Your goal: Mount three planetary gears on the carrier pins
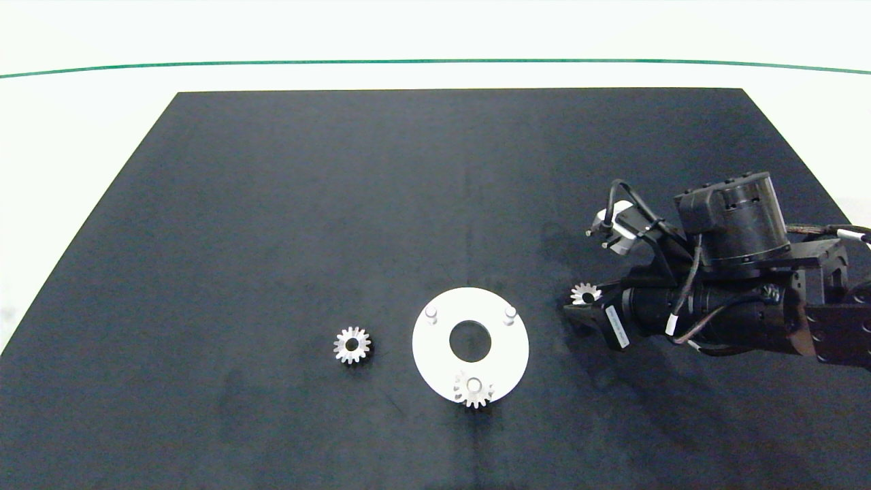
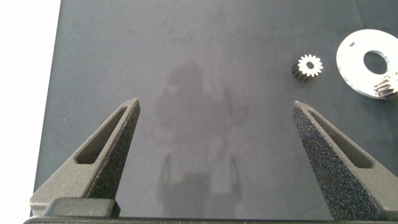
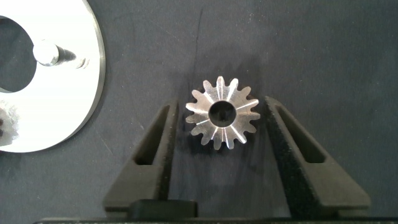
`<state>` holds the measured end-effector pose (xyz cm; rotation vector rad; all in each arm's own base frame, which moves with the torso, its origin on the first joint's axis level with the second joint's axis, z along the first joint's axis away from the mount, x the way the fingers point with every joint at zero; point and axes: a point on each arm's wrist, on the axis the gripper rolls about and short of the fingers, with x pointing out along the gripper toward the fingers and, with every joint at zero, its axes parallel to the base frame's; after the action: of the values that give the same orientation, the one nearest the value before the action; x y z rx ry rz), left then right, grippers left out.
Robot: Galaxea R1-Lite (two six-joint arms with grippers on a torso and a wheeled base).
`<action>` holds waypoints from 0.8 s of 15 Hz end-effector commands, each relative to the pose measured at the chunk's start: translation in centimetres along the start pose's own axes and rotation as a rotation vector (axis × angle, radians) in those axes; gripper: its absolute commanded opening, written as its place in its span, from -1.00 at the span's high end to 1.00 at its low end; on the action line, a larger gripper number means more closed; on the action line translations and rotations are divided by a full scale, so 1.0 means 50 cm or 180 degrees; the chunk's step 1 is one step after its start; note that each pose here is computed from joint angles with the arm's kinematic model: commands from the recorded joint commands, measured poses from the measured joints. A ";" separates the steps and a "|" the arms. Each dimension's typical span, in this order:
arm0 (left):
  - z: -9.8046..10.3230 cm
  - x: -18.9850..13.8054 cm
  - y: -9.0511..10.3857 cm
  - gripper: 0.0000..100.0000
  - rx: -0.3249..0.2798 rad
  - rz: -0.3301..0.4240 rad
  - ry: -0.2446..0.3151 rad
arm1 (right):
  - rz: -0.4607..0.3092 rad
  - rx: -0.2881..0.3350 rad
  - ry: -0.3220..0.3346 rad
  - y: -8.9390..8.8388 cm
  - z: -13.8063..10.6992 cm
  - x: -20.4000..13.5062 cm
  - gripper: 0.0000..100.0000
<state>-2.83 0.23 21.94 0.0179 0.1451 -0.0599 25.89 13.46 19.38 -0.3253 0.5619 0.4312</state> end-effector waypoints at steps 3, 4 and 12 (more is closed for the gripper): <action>0.000 0.001 0.000 -1.00 0.0001 0.0003 0.0015 | 0.0004 -0.0006 0.0025 0.001 -0.003 0.008 0.15; 0.000 0.001 0.000 -1.00 0.0001 0.0003 0.0015 | 0.0010 -0.0002 0.0033 0.002 -0.003 0.010 0.18; 0.001 0.003 0.000 -1.00 0.0002 0.0002 0.0035 | 0.0038 0.0032 0.0071 -0.008 -0.010 0.017 0.51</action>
<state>-2.71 0.22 21.97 0.0180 0.1495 -0.0595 26.46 13.18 18.74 -0.3140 0.5807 0.4388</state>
